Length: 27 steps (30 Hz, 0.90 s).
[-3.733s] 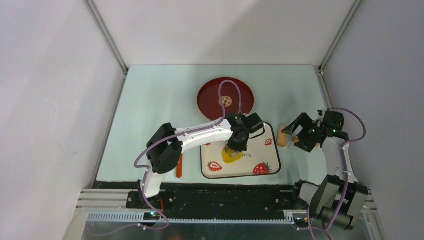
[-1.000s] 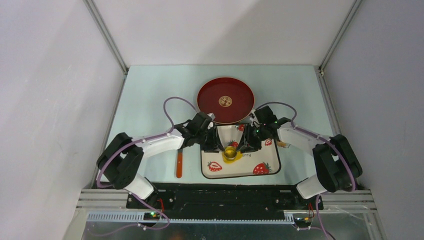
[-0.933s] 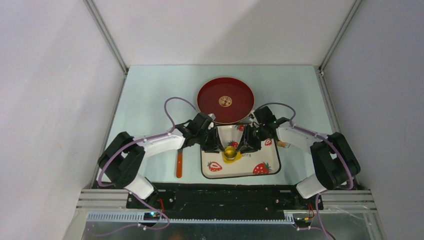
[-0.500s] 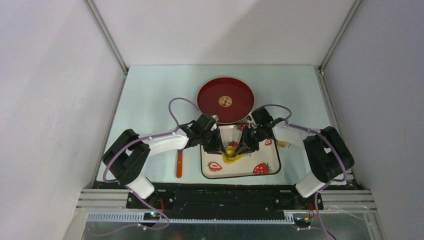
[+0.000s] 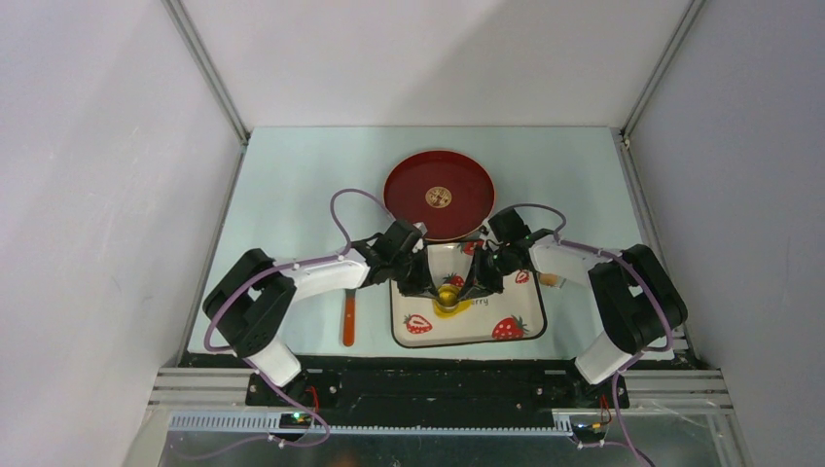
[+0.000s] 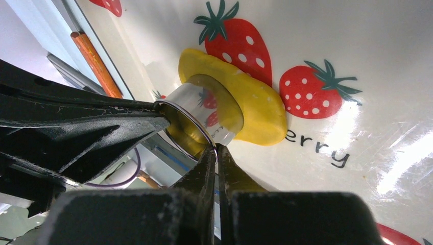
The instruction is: Roll out the dumpling wrappers from the dough
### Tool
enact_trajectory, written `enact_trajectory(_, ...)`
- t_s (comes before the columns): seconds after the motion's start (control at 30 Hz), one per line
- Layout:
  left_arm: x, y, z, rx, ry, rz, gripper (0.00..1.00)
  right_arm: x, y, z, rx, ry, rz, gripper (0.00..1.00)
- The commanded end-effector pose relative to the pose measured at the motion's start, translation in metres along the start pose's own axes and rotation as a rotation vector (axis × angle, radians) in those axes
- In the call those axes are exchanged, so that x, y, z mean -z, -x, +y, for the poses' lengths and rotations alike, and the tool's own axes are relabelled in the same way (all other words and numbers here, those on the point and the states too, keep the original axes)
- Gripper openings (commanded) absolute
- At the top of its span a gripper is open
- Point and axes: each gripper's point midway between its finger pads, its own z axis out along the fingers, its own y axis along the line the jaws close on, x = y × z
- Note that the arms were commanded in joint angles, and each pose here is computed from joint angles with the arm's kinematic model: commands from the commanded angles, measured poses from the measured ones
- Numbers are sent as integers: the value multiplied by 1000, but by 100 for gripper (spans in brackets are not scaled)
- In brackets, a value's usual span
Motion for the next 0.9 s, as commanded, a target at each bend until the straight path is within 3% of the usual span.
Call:
enact_trajectory(0.0, -6, 0, -5, -6, -7, 12, 0, -4, 9, 3, 14, -7, -18, 0)
enact_trajectory(0.87, -28, -20, 26, 33, 97, 62, 0, -15, 7, -35, -12, -160, -19, 0)
